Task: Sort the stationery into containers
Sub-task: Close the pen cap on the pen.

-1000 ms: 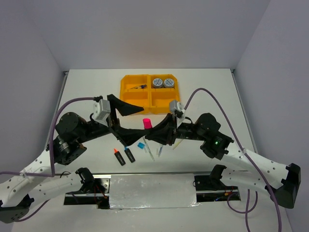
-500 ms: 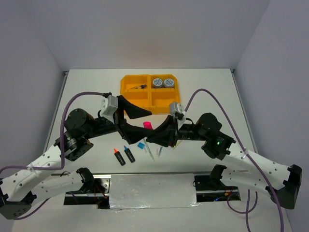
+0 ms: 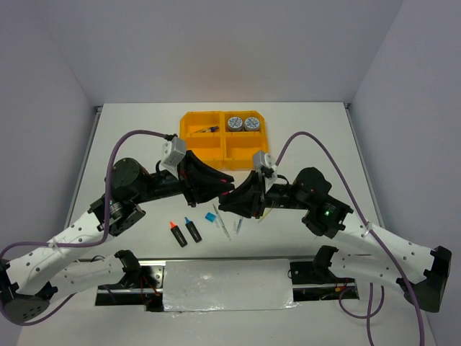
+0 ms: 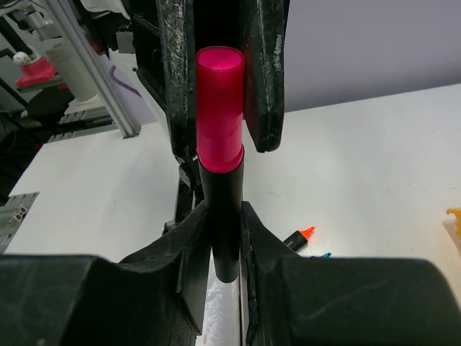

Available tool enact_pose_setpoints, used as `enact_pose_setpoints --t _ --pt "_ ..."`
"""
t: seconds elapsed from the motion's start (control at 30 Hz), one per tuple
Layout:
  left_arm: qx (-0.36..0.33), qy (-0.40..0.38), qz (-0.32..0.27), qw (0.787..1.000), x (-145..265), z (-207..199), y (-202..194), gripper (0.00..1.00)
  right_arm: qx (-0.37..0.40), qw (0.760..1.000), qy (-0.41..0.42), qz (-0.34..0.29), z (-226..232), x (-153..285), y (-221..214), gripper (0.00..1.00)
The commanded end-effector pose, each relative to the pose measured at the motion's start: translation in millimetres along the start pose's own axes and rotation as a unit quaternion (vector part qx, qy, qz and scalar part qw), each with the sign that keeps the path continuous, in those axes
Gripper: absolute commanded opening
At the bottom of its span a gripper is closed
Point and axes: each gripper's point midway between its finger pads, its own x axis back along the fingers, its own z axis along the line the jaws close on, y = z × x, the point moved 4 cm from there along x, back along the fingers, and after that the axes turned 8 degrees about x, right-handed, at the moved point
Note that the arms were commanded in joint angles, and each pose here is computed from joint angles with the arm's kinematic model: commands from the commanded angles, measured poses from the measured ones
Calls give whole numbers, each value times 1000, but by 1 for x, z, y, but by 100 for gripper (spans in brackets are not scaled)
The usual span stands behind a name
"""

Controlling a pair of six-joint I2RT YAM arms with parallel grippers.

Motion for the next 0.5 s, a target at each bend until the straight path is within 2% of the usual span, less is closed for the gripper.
enact_pose_setpoints --t 0.0,0.03,0.13,0.23,0.47 --pt "0 -6 -19 1000 -2 -7 15 23 35 999 -5 -39 3 3 32 0" --pt "1 -7 -19 1000 -2 -7 15 20 35 999 -7 -39 2 3 32 0" --pt "7 1 -14 1000 -3 -4 12 0 36 998 -22 -47 -1 3 38 0" --pt "11 -7 -1 1000 -3 -4 5 0 35 996 -40 -68 -4 6 50 0" --pt "36 -11 37 999 -2 8 -30 0 47 990 -28 -129 3 11 110 0"
